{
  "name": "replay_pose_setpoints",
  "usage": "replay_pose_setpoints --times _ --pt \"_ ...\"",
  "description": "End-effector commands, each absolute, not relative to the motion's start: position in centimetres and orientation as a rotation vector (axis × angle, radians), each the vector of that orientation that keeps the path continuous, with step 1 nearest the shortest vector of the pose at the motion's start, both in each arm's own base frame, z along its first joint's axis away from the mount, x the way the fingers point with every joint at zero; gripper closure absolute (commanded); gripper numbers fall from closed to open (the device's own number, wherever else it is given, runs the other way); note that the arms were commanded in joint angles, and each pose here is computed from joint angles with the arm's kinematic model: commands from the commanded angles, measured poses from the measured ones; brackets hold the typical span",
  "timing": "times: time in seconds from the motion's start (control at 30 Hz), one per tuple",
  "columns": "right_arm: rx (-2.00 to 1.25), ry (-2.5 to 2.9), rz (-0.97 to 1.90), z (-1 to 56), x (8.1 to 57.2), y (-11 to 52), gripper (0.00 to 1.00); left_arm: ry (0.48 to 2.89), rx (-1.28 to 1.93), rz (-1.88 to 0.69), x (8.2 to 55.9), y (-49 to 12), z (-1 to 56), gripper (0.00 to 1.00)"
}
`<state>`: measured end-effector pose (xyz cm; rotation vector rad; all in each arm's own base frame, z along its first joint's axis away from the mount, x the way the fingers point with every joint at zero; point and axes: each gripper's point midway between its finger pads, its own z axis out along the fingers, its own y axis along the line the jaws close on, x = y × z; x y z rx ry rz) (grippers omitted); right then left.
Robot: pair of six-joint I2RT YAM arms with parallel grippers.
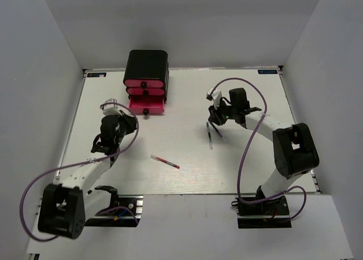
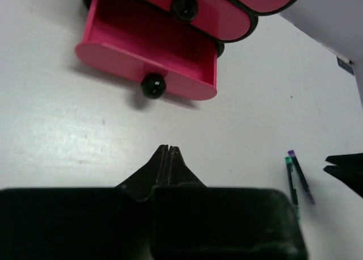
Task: Sort the stationery into containers
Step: Pick up the pen from the center of the board.
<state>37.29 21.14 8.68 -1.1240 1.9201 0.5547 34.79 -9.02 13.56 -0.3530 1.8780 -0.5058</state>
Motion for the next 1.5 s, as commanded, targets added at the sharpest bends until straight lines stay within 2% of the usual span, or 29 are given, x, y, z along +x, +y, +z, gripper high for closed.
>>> replay_pose_setpoints --times 0.0,0.1,0.17,0.23,0.3,0.33,0.43,0.6,0.7,0.83,0.97,1.2,1.47 --pt "-1.052 2.022 0.431 9.1 38.2 18.9 0.72 2.055 -0.557 -0.454 31.0 -7.4 10.7 0.99" --pt "-1.056 2.087 0.389 7.8 37.8 17.9 0.73 2.067 -0.737 -0.542 28.8 -7.8 11.1 0.95" --pt "-1.076 2.137 0.387 6.7 37.6 17.7 0.69 2.074 -0.835 -0.632 28.0 -8.6 11.3 0.82" --pt "-1.088 2.193 0.381 5.8 37.1 17.3 0.61 2.104 -0.903 -0.714 27.2 -10.0 11.8 0.75" --pt "-1.089 2.218 0.367 5.3 37.4 17.1 0.56 2.177 -0.976 -0.726 26.5 -10.6 11.5 0.62" --pt "-1.094 2.225 0.368 5.0 37.4 17.1 0.51 2.176 -0.998 -0.731 26.8 -10.7 12.6 0.50" --pt "-1.101 2.220 0.370 5.1 37.6 17.3 0.46 2.258 -1.060 -0.706 26.6 -11.2 12.4 0.29" --pt "-1.084 2.202 0.383 5.6 38.0 17.6 0.45 2.423 -1.189 -0.822 26.1 -14.6 10.8 0.26" --pt "-1.068 2.194 0.387 6.0 38.0 17.7 0.45 2.468 -1.328 -0.803 26.9 -15.7 10.4 0.26" --pt "-1.041 2.171 0.390 6.8 38.1 17.8 0.44 2.673 -1.460 -0.635 24.8 -17.3 9.1 0.26" --pt "-1.018 2.165 0.423 6.8 37.8 18.1 0.44 2.749 -1.510 -0.546 23.8 -18.3 8.2 0.26" --pt "-0.997 2.151 0.433 7.0 37.8 18.2 0.42 2.966 -1.450 -0.353 21.4 -20.2 6.4 0.26" --pt "-0.968 2.153 0.459 6.9 37.5 18.1 0.42 3.062 -1.388 -0.173 19.0 -20.3 3.2 0.37"
